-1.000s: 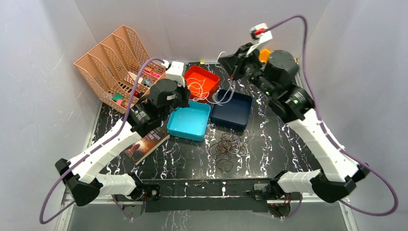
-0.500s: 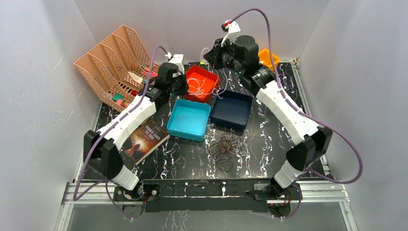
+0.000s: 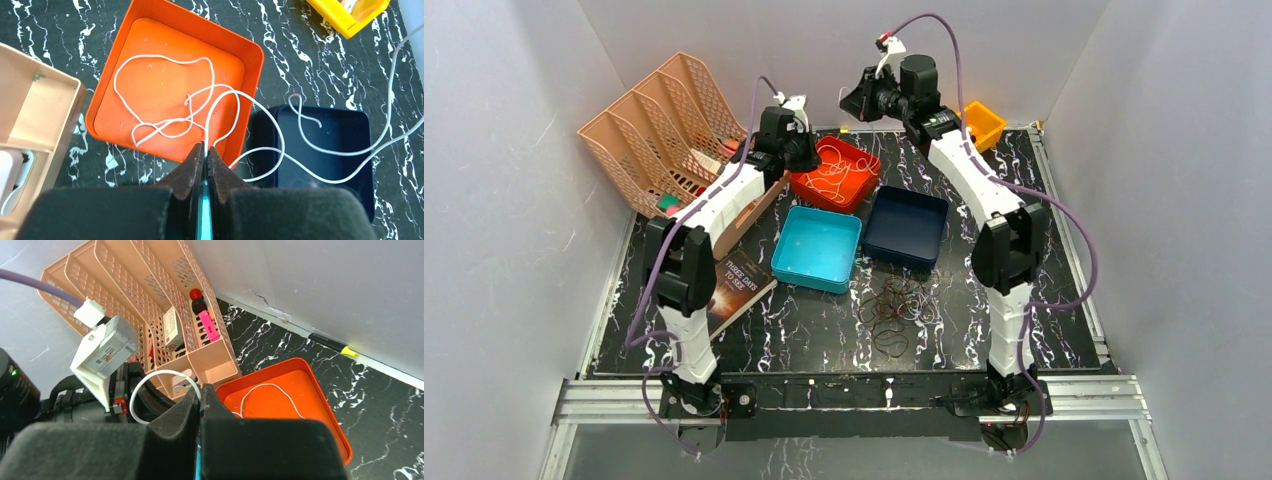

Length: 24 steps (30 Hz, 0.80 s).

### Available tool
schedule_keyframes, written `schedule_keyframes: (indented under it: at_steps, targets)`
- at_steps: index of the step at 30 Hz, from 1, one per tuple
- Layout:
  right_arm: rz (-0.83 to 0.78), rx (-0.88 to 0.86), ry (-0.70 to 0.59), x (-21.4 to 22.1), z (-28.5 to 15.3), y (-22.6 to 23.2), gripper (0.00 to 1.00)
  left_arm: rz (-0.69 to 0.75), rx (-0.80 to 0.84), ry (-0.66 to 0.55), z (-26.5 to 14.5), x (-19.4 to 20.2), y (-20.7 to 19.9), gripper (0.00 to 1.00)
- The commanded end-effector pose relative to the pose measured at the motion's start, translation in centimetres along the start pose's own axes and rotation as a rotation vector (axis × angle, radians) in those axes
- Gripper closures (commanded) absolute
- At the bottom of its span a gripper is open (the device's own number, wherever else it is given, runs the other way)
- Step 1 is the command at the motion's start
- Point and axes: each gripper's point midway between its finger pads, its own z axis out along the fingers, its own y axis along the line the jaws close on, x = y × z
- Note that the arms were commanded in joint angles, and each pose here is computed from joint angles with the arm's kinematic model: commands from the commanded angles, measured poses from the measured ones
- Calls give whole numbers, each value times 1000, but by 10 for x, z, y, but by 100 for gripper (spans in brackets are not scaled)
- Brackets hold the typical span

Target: Untangle the cables

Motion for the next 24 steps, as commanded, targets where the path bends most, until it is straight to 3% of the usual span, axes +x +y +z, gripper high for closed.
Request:
schedule_keyframes:
  at_steps: [1,17,24]
  targets:
    - [-40,-133,-80,-32,10,27,100,-16,63,-27,14,-20,1,100]
    - [-2,-170,-60,21,61,-10,100,-49,27,46,60,12,37,100]
    - [13,-99,-34,56,83,-43,100,-48,11,5,43,-2,42,82]
